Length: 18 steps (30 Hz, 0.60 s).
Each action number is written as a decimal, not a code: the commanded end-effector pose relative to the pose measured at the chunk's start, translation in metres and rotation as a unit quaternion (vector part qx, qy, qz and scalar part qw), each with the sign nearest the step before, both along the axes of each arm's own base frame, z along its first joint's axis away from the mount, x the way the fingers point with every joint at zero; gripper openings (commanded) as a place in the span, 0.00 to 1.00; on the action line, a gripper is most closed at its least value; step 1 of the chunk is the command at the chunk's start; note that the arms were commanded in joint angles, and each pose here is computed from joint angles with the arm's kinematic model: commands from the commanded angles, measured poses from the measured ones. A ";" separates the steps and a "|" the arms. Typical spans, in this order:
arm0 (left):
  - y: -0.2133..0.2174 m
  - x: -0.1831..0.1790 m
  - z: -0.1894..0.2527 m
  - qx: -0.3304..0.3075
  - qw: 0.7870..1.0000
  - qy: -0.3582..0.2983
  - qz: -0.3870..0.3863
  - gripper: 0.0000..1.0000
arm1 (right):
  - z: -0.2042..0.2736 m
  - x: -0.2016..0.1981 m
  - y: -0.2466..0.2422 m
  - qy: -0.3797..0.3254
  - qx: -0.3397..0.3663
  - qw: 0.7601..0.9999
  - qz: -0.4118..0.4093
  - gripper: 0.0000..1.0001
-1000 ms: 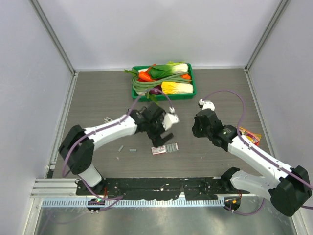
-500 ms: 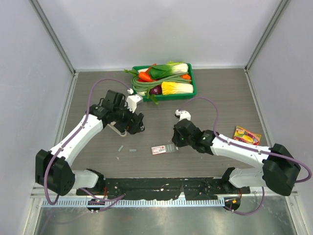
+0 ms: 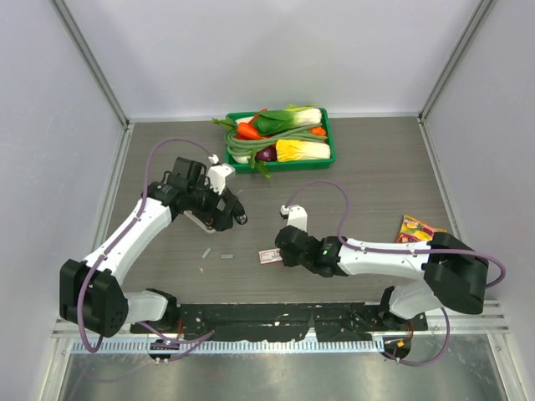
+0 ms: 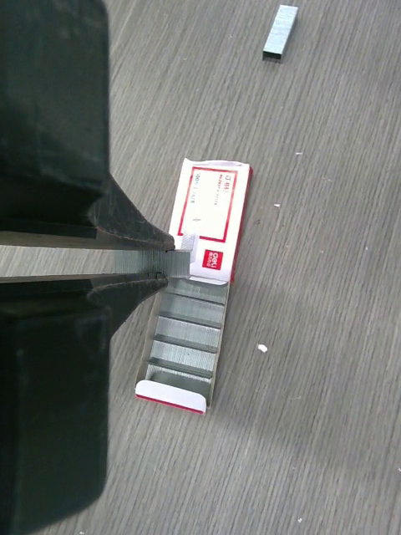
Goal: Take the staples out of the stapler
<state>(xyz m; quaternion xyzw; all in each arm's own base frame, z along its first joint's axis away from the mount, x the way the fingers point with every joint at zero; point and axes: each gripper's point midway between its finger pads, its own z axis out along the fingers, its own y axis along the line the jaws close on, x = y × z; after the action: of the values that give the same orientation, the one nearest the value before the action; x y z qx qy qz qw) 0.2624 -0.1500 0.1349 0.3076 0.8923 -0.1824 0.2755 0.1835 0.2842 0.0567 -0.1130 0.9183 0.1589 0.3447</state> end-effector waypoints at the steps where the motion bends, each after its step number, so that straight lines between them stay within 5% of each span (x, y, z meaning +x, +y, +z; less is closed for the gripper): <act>1: 0.000 0.004 0.010 -0.012 1.000 -0.018 0.007 1.00 | 0.019 0.016 0.008 -0.034 0.018 0.998 -0.046 0.01; 18: -0.002 0.004 0.006 -0.013 1.000 -0.017 0.002 1.00 | 0.003 0.026 0.007 -0.052 -0.030 0.997 -0.058 0.01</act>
<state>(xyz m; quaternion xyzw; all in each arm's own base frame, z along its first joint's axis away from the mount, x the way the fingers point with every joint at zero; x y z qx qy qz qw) 0.2616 -0.1497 0.1322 0.3061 0.8933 -0.1827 0.2737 0.1980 0.2819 0.0451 -0.0953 0.9185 0.1018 0.3701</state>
